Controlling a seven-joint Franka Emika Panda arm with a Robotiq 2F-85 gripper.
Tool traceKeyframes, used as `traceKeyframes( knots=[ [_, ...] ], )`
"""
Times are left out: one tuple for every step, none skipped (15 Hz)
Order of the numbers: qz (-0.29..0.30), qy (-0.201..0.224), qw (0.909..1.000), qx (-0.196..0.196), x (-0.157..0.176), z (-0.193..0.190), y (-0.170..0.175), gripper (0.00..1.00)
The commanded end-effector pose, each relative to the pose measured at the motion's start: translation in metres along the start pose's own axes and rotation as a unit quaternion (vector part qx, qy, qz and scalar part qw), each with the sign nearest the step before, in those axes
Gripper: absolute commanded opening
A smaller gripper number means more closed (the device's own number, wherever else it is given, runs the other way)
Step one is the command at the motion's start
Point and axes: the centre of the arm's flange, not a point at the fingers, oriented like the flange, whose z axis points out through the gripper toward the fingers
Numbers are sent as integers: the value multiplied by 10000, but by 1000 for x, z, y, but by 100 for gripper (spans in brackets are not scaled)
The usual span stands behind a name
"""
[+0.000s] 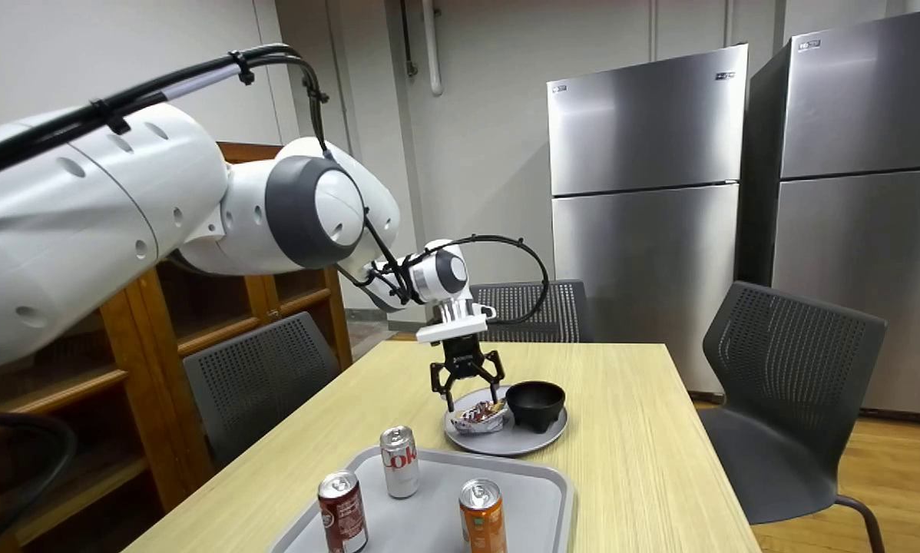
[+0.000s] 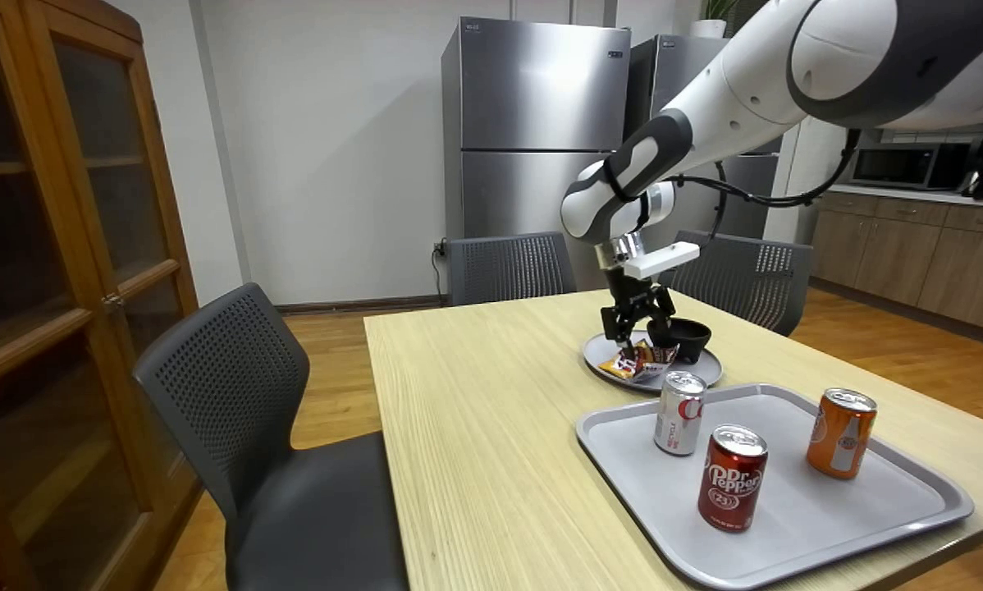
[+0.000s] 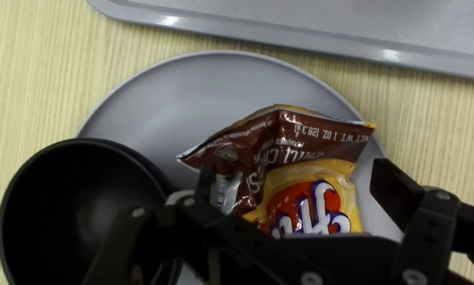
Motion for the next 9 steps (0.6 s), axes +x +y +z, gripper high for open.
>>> traceKeyframes(
  knots=[
    [54,-76,9999,101,24,-5,7,100],
    [65,-79,9999,103,25,-4,7,100],
    [73,-93,9999,107,26,-3,7,100],
    [84,-104,9998,112,27,-3,8,100],
    [93,-118,9998,119,28,-2,8,93],
    [109,-124,9998,124,29,-1,8,74],
    [112,-137,9997,150,30,0,9,68],
    [125,-139,9996,193,31,0,10,58],
    [148,-148,9995,221,32,1,10,51]
  ],
)
